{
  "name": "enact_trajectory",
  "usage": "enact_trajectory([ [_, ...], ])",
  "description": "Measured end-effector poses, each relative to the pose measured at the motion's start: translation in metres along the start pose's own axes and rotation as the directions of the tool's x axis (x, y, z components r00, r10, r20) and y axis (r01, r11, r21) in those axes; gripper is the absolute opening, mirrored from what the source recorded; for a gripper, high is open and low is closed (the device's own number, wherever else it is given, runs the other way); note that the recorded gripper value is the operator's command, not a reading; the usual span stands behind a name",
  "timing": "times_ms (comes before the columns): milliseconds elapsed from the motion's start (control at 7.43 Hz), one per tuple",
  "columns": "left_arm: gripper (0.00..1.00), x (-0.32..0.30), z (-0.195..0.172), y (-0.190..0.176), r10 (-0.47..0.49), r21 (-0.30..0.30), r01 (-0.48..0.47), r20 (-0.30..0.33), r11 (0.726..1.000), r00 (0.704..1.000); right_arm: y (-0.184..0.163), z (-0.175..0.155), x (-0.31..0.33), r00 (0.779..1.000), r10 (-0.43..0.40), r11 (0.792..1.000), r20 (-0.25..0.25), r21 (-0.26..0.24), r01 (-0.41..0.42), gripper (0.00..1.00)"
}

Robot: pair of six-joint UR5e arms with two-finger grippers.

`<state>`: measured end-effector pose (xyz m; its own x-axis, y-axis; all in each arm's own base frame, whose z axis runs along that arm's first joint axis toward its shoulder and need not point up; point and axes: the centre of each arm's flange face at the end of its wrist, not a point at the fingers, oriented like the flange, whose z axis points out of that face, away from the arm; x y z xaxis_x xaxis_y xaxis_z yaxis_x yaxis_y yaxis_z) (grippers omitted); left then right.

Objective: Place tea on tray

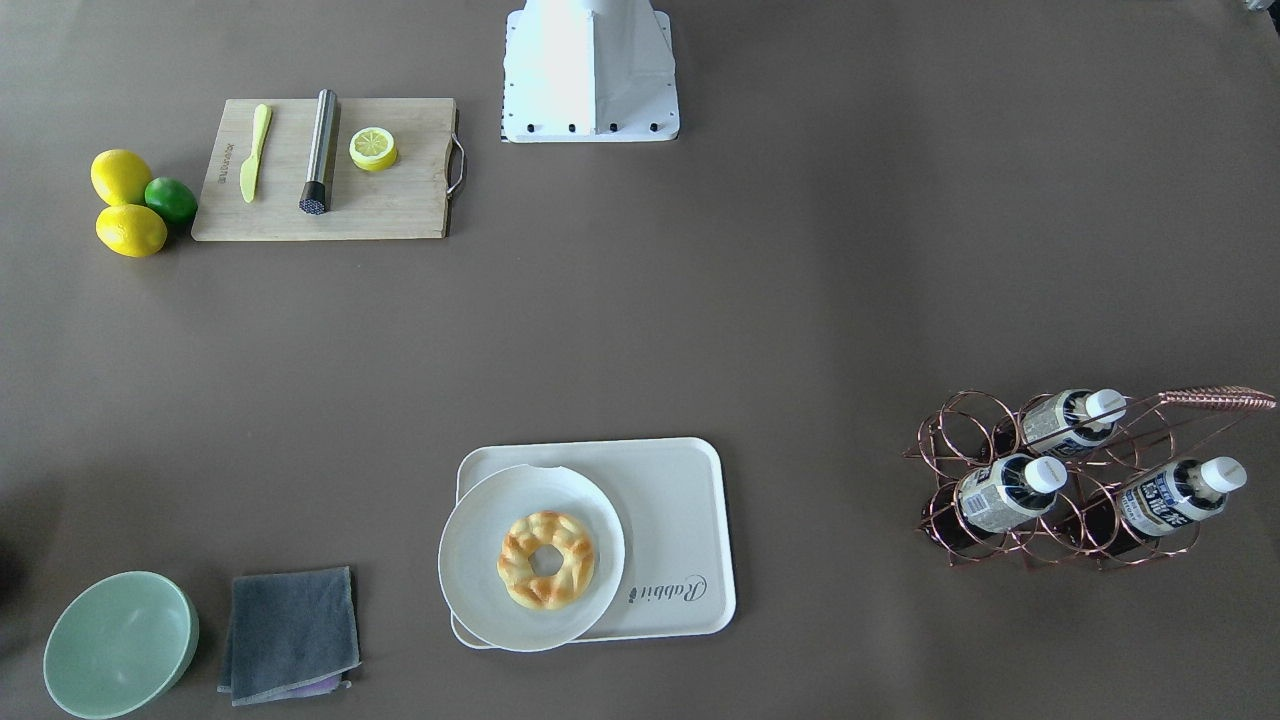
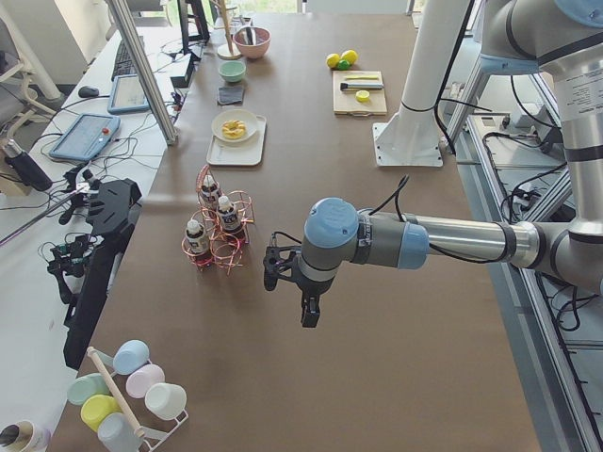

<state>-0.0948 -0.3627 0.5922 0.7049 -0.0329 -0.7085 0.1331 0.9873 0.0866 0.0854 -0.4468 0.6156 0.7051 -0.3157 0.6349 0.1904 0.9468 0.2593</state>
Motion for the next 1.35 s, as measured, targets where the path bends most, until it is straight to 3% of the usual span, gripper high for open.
enact_trajectory([
  [404,0.98,0.005,-0.003,-0.001,0.007,0.005,-0.007,-0.018,1.000,1.000,-0.001,-0.001,0.000,1.000,0.000,1.000,0.001,0.003,0.000,1.00],
  [942,0.98,0.087,-0.014,-0.030,0.040,0.108,-0.025,-0.145,0.994,0.989,-0.007,-0.007,-0.006,1.000,0.010,1.000,0.002,0.016,-0.010,1.00],
  [1076,0.98,0.110,-0.012,-0.043,0.090,0.136,-0.070,-0.152,0.988,0.984,-0.007,-0.006,-0.007,1.000,0.015,1.000,0.002,0.015,-0.015,1.00],
  [1345,0.97,0.172,0.003,-0.078,0.145,0.176,-0.125,-0.102,0.976,0.984,-0.007,-0.005,-0.007,1.000,0.018,1.000,0.004,0.013,-0.018,1.00],
])
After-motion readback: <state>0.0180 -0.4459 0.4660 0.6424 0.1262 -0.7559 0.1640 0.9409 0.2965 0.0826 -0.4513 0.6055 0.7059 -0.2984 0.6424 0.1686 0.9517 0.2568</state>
